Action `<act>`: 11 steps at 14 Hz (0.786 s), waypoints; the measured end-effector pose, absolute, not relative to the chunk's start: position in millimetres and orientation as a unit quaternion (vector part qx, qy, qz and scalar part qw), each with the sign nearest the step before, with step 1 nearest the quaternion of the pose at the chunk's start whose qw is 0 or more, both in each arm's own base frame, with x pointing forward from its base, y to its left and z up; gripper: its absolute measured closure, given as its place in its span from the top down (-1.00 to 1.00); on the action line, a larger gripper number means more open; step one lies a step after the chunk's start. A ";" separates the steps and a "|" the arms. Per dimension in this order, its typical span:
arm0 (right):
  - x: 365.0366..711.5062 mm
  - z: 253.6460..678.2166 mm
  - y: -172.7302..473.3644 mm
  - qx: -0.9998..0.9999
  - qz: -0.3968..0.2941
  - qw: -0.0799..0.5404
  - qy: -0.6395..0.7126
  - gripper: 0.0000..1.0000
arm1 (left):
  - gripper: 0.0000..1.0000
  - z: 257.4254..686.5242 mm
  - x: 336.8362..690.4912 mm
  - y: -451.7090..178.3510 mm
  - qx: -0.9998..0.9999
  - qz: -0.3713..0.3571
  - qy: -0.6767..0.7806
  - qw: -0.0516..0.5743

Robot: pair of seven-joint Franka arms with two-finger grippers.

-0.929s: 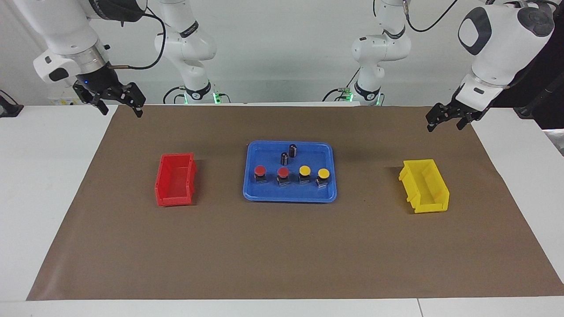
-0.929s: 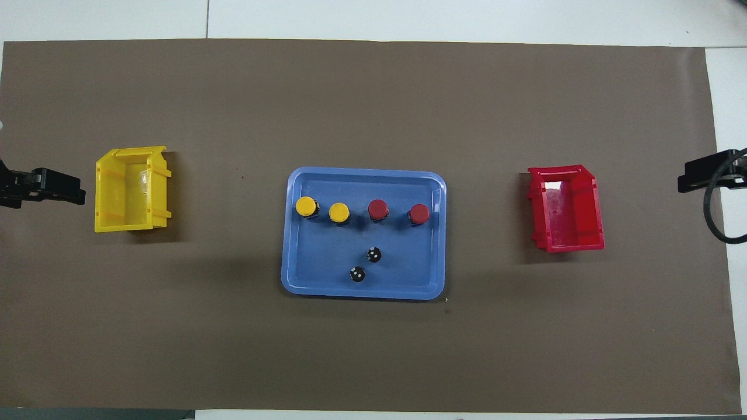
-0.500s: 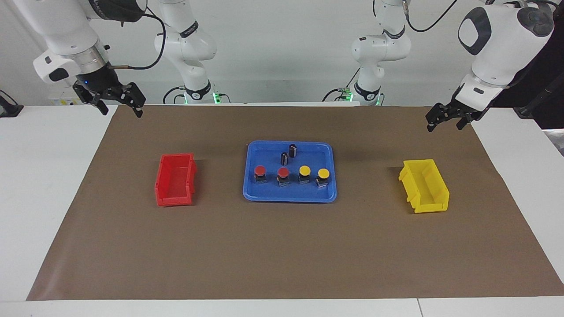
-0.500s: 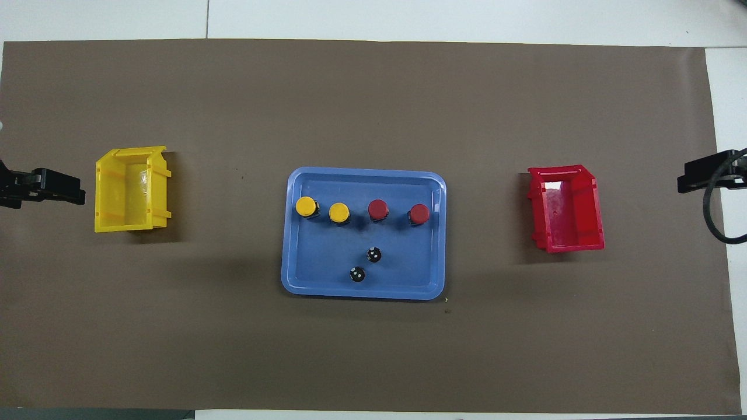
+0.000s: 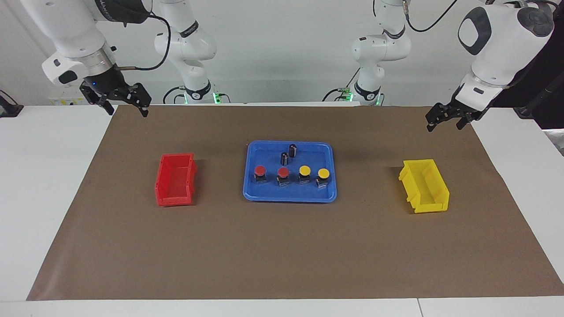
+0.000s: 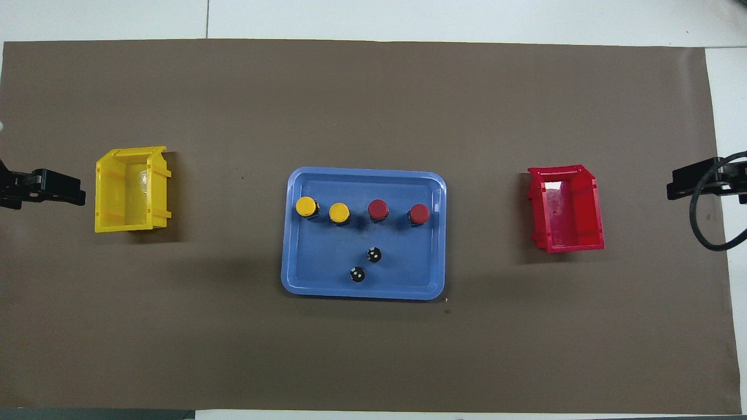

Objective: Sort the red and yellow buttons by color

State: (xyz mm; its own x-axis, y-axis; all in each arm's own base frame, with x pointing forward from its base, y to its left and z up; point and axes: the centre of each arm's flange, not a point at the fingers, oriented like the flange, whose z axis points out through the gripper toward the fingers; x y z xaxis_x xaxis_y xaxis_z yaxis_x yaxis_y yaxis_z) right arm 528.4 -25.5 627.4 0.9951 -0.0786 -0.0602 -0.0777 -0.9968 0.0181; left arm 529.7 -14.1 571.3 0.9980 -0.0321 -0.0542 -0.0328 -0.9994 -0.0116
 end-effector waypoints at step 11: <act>601.2 505.3 271.9 0.999 0.013 -0.011 -0.046 1.00 | 1.00 571.5 529.7 -19.1 -0.999 0.026 0.021 0.007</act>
